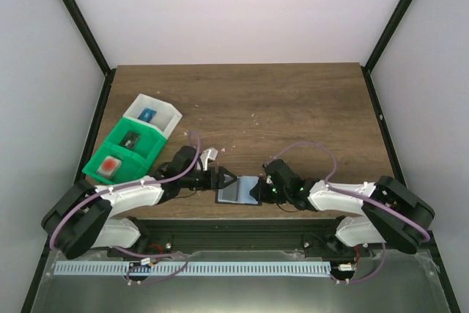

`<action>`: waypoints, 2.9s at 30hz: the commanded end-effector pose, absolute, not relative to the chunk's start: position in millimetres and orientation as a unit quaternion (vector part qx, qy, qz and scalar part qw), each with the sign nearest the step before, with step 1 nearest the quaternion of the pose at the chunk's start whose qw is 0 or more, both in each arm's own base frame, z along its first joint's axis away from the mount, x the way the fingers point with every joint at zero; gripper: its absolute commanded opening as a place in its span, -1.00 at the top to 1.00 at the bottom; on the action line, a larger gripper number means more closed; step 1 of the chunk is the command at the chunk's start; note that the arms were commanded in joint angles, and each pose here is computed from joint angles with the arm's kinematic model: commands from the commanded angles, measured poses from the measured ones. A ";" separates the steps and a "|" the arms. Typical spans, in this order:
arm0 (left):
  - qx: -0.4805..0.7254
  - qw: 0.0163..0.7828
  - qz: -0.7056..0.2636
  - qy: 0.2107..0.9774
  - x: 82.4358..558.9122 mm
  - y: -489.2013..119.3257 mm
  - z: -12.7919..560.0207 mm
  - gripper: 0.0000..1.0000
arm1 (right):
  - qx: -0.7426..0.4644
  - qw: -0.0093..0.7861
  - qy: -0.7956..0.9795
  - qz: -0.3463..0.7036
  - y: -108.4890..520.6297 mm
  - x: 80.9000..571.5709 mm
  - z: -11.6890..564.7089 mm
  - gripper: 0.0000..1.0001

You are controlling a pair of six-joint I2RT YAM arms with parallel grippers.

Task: Take the credit cards out of the card holder

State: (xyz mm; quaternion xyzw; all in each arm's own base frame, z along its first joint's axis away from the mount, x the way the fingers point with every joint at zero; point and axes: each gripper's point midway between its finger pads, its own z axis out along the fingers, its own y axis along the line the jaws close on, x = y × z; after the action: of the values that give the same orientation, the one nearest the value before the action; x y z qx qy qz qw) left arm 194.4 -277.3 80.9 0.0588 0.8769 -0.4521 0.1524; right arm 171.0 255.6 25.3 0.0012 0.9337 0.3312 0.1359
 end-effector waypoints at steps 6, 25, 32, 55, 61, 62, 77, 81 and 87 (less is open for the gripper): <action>0.048 0.144 -0.428 0.891 201.3 -277.9 54.9 -0.72 | 0.019 0.137 0.943 0.303 233.4 161.8 11.0 0.78; 0.009 0.154 -0.465 0.872 192.6 -270.4 95.5 -0.77 | -0.010 0.145 0.902 0.407 278.7 170.5 64.7 0.77; -0.015 0.121 -0.501 0.857 173.5 -268.8 89.3 -0.76 | -0.044 0.146 0.888 0.434 304.4 179.3 66.4 0.77; -0.038 0.088 -0.520 0.849 163.0 -269.5 80.7 -0.78 | -0.042 0.115 0.916 0.382 292.5 172.1 11.5 0.71; -0.041 0.079 -0.527 0.845 161.5 -272.2 79.7 -0.79 | -0.044 0.112 0.912 0.392 292.1 167.7 12.9 0.71; -0.042 0.081 -0.526 0.846 161.6 -272.1 79.4 -0.80 | -0.044 0.112 0.912 0.391 291.8 167.2 12.8 0.71; -0.031 0.088 -0.488 0.868 167.2 -270.6 60.0 -0.82 | -0.044 0.112 0.911 0.395 292.0 166.6 13.4 0.72; -0.026 0.085 -0.494 0.865 166.2 -272.7 60.9 -0.82 | -0.046 0.110 0.911 0.394 292.8 166.7 12.6 0.71; -0.023 0.076 -0.504 0.860 164.4 -276.5 61.2 -0.82 | -0.044 0.106 0.912 0.394 292.8 165.8 10.3 0.72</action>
State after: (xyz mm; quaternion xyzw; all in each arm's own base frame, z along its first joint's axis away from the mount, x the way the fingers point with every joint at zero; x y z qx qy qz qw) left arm 163.9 -271.4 58.9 -0.0347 0.8633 -0.4978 0.0754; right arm 175.8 299.2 25.5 -0.0457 0.9013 0.4111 0.1287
